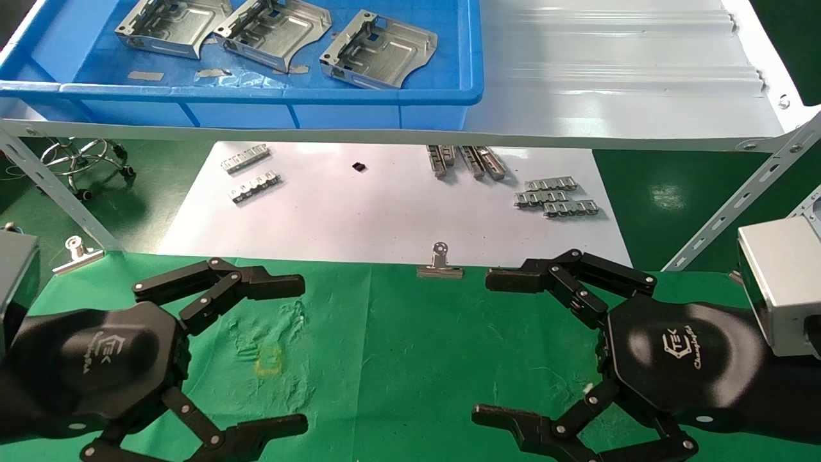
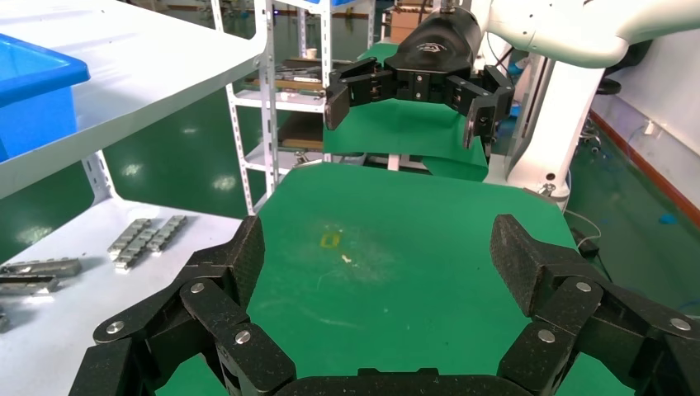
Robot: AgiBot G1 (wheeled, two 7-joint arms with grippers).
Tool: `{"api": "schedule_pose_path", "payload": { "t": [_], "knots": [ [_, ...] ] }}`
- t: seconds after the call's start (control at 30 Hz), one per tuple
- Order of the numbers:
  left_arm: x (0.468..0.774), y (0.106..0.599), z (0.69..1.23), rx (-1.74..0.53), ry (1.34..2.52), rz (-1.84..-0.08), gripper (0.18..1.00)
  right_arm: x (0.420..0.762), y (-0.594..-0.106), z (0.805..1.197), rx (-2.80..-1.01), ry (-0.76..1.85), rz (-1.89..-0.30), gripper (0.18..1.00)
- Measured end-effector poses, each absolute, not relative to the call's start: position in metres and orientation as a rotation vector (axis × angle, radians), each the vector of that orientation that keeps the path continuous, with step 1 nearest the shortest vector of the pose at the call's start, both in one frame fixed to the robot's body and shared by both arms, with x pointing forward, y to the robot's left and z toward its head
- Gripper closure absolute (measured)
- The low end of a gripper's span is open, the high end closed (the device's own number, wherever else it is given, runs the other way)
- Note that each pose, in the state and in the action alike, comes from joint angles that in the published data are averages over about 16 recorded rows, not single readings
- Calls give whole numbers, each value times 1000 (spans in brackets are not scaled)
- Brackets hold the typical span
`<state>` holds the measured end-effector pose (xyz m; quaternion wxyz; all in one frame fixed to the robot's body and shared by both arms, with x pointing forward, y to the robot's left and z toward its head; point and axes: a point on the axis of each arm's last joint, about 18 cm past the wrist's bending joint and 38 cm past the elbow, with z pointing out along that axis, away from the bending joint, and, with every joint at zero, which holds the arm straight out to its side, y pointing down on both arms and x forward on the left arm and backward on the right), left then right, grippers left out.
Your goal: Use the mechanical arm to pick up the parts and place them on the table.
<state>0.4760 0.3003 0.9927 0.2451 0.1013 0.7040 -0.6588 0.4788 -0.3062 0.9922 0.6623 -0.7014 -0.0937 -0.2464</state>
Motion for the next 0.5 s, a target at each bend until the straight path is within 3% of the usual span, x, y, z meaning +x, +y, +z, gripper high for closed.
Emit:
{"api": "schedule_pose_path", "payload": {
  "t": [0.5],
  "knots": [
    [476, 300, 993, 277, 1922, -1798, 183, 479, -306, 992, -1586, -212, -557, 178]
  ]
}}
